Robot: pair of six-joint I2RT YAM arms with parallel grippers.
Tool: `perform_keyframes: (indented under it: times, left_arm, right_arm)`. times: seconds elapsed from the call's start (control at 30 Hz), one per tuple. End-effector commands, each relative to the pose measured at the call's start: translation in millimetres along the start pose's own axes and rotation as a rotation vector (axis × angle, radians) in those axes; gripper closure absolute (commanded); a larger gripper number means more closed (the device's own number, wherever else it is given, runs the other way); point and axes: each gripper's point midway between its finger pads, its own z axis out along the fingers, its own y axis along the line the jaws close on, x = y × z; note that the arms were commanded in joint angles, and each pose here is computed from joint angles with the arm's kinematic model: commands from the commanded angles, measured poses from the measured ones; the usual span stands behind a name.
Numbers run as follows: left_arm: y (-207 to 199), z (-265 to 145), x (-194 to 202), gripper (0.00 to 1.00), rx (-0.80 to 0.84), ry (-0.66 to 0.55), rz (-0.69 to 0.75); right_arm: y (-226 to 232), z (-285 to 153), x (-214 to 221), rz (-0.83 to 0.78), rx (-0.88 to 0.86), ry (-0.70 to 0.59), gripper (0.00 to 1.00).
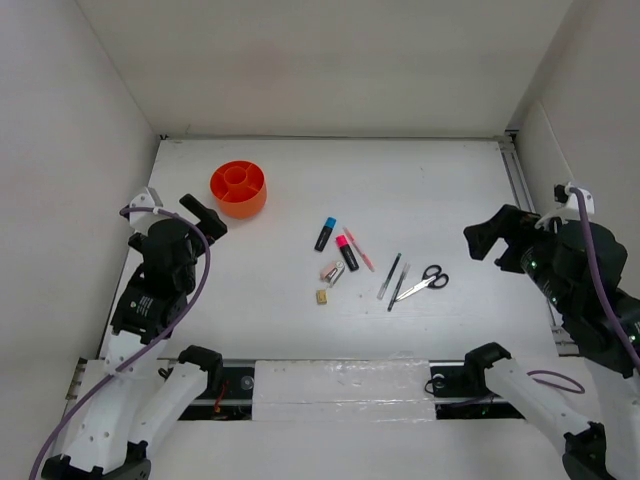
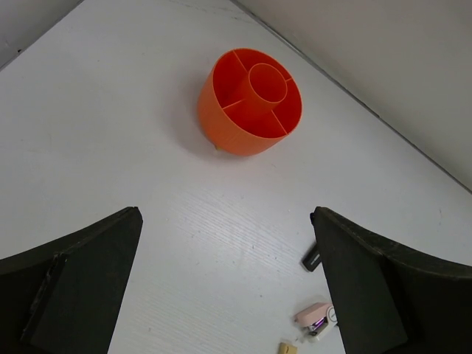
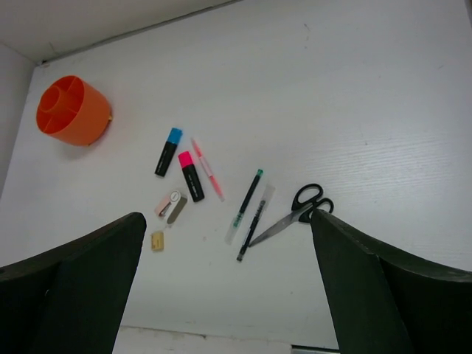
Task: Sort the stationery into containers
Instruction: Pick up the stationery from the center of the board.
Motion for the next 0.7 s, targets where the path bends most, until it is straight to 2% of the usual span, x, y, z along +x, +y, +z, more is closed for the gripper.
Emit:
perform_keyframes:
  times: [0.0,0.1,0.2,0.23,0.27,0.3,0.37,0.4,0.43,0.47,0.53,0.6,0.67]
  left_arm:
    - [-6,-1,-7,0.00,0.021,-0.019,0.000]
    - [-4,-1,-8,0.00,0.014,-0.025,0.000]
    - [-2,5,-3,0.00,-0.014,-0.008,0.008]
    - [-2,3,-4,0.00,-0.015,-0.007,0.009]
    - [-1,7,-2,0.00,-0.030,-0.003,0.008]
    - [-1,9,0,0.00,-0.035,0.004,0.012]
    - [-1,15,5,0.00,-0.054,0.031,0.027]
    - [0,18,7,0.00,-0.060,0.040,0.028]
    - [2,20,7,0.00,-0.073,0.043,0.029]
    - [6,23,7,0.00,-0.091,0.044,0.029]
    - [6,25,9,0.00,-0.100,0.055,0.036]
    - [6,28,11,0.00,-0.106,0.063,0.042]
    - [8,29,14,0.00,-0.116,0.076,0.051]
  right_arm:
    - [27,-12,-8,-0.004,-0.164,-0.033,0.00]
    - [48,8,15,0.035,-0.278,0.030,0.00]
    - [61,39,56,0.097,-0.322,0.158,0.00]
    - [68,52,54,0.116,-0.334,0.132,0.00]
    - [78,59,79,0.109,-0.359,0.191,0.00]
    - [87,65,86,0.108,-0.364,0.203,0.00]
    - [118,94,129,0.057,-0.293,0.304,0.00]
    - [122,103,133,0.033,-0.223,0.272,0.00]
    - [150,90,144,-0.006,-0.270,0.296,0.00]
    - [159,99,163,-0.034,-0.233,0.327,0.00]
    - [180,100,176,-0.041,-0.266,0.332,0.00]
    - [192,113,207,-0.048,-0.287,0.393,0.00]
    - [204,122,224,-0.043,-0.290,0.403,0.05]
